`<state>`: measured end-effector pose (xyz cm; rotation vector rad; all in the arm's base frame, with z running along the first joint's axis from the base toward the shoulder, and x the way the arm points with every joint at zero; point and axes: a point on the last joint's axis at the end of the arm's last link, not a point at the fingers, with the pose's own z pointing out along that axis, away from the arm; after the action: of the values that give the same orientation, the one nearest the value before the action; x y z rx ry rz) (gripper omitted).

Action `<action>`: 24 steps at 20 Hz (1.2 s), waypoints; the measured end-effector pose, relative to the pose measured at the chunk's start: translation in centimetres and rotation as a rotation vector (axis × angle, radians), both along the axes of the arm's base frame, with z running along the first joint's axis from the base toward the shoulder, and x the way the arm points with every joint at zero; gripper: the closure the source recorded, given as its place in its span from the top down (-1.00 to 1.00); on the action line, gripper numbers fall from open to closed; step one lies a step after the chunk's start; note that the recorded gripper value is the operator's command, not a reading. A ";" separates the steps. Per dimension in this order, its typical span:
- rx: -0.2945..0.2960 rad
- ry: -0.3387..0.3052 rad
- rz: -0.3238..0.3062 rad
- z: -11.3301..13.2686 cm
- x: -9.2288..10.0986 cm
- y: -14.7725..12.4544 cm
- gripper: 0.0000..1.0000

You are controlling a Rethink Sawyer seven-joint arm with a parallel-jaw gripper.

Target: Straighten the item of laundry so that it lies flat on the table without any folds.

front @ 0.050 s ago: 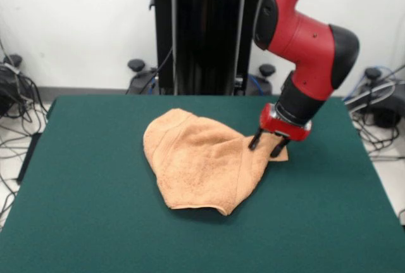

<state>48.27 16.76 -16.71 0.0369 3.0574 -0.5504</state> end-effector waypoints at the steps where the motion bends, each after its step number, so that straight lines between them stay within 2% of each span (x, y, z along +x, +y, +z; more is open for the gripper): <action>1: 0.003 -0.001 -0.006 0.1 0.2 -0.2 1.00; 11: 0.029 -0.014 -0.063 0.9 1.6 -1.6 1.00; 24: 0.031 -0.016 -0.064 1.0 1.7 -1.5 1.00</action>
<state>49.94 15.21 -15.71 0.1400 3.0584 -0.5038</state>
